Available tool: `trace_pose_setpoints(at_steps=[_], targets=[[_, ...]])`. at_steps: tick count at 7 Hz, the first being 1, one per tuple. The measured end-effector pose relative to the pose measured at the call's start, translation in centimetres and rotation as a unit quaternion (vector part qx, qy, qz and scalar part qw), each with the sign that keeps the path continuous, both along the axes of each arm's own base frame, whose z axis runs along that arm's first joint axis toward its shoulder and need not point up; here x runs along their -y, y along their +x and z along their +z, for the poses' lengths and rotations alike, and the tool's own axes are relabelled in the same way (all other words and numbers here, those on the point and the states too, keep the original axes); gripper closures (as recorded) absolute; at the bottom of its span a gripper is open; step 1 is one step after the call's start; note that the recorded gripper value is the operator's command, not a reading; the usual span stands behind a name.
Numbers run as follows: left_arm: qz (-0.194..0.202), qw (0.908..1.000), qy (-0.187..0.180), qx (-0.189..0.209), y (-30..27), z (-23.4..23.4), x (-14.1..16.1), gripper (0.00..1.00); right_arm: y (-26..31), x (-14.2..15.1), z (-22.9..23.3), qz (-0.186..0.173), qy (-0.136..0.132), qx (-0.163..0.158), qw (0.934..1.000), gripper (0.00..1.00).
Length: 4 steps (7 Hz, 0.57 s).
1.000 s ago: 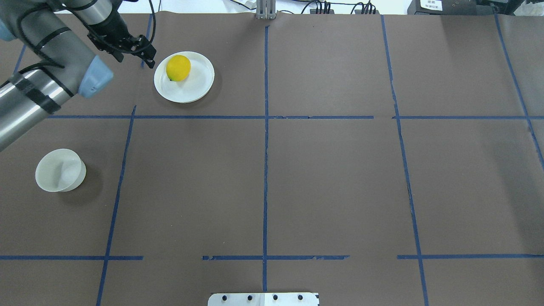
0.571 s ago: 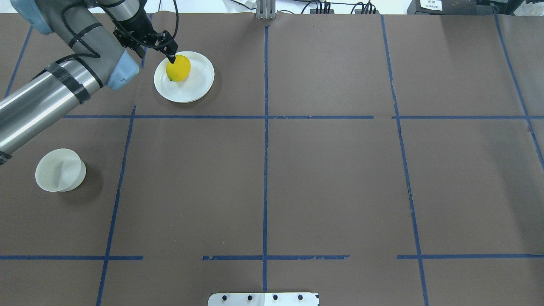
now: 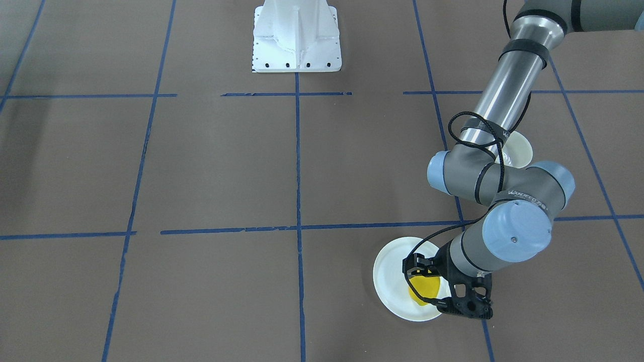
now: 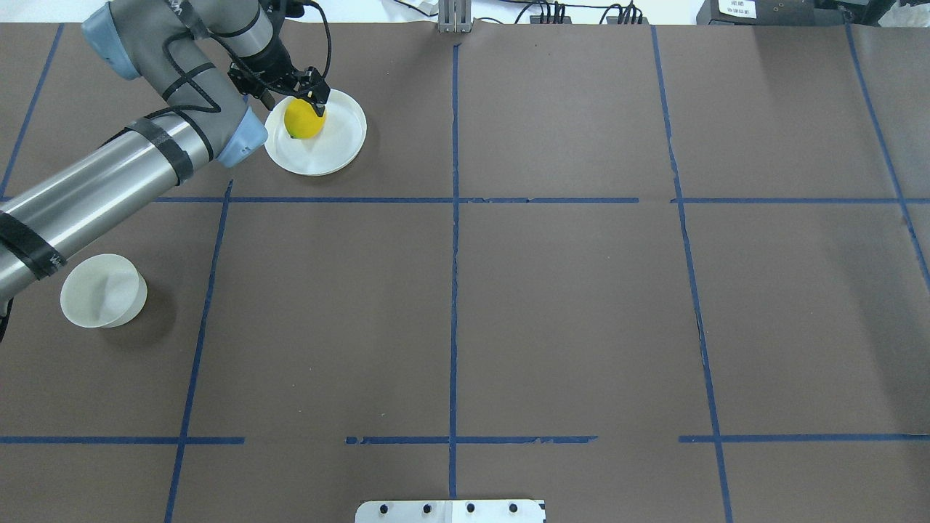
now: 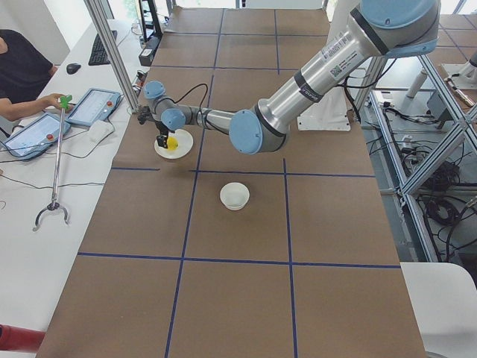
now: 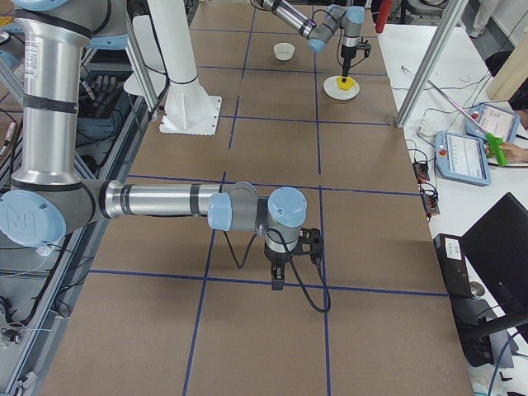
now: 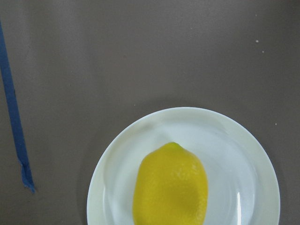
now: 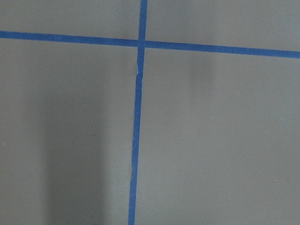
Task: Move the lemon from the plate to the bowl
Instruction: 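Lower the left gripper and close it around the lemon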
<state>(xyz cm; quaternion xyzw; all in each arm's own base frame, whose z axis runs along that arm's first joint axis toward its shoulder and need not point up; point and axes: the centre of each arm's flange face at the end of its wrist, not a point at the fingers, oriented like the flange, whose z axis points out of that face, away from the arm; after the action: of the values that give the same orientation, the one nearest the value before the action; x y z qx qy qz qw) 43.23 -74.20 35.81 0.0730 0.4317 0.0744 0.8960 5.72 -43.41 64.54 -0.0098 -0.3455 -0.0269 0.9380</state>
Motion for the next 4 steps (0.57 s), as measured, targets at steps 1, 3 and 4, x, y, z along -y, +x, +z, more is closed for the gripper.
trace_pose_setpoints(at_steps=[1, 3, 4], targets=[[-0.005, 1.0, 0.002, 0.001, 0.8, 0.3, -0.3, 0.0, 0.0, 0.0, 0.0, 0.0, 0.0, 0.0, 1.0, 0.0], [-0.011, 0.9999, 0.004, 0.003, 1.7, 0.5, -0.6, 0.0, 0.0, 0.0, 0.0, 0.0, 0.0, 0.0, 1.0, 0.0], [-0.014, 0.9999, 0.002, 0.002, 1.9, 0.6, -0.7, 0.05, 0.0, 0.0, 0.0, 0.0, 0.0, 0.0, 1.0, 0.0]])
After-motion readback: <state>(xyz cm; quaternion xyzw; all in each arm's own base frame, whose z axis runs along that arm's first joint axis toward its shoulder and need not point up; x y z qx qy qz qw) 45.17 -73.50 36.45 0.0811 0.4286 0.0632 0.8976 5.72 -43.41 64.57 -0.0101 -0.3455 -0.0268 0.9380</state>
